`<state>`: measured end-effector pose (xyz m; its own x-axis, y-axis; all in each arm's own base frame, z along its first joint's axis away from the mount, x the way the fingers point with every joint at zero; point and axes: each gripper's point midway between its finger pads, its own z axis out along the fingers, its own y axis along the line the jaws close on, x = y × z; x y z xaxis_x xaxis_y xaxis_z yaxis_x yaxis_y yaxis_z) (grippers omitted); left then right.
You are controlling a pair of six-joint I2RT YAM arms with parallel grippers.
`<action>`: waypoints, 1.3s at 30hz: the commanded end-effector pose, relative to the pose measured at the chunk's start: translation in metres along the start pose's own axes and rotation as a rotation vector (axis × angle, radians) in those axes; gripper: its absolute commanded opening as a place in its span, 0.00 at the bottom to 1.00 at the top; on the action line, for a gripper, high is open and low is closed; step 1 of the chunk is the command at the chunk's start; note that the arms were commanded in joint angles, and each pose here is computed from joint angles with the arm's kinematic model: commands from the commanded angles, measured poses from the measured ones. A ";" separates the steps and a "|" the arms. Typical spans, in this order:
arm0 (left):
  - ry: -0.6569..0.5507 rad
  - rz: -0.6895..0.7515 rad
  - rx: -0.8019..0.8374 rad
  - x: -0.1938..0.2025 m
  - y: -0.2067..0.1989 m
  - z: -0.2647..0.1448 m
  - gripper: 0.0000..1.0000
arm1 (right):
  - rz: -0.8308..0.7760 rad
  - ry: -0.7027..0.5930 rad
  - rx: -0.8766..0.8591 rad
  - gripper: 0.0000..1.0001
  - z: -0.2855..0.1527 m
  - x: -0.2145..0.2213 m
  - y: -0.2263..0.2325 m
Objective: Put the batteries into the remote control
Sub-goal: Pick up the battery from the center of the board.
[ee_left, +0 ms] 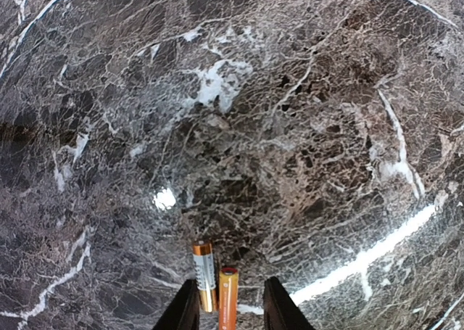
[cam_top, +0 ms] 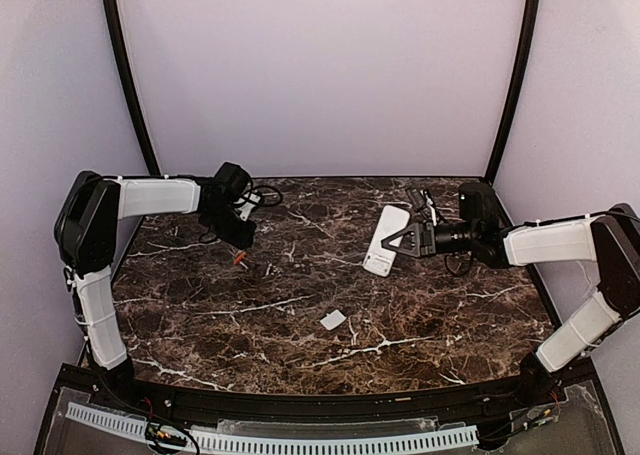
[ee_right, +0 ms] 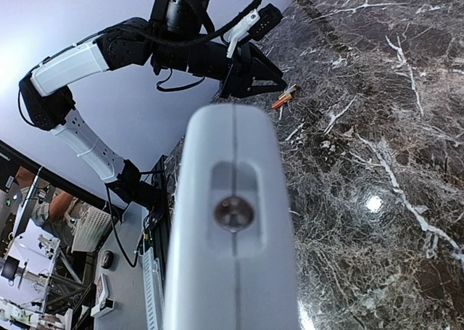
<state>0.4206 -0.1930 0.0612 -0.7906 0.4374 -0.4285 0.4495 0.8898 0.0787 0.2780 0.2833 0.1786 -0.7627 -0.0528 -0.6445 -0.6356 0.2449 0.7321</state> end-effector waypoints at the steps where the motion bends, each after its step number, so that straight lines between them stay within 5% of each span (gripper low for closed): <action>1: 0.024 -0.003 -0.029 0.001 0.011 -0.003 0.30 | -0.030 -0.003 -0.030 0.00 0.001 -0.008 0.004; 39: 0.157 -0.023 0.028 0.038 0.003 0.007 0.18 | -0.025 0.015 -0.050 0.00 0.005 -0.009 0.002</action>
<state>0.4096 -0.1827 0.0493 -0.8282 0.4343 -0.3543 0.4453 0.8937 0.0545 0.2793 0.2869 0.1735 -0.7789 -0.0770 -0.6224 -0.6218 0.2240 0.7504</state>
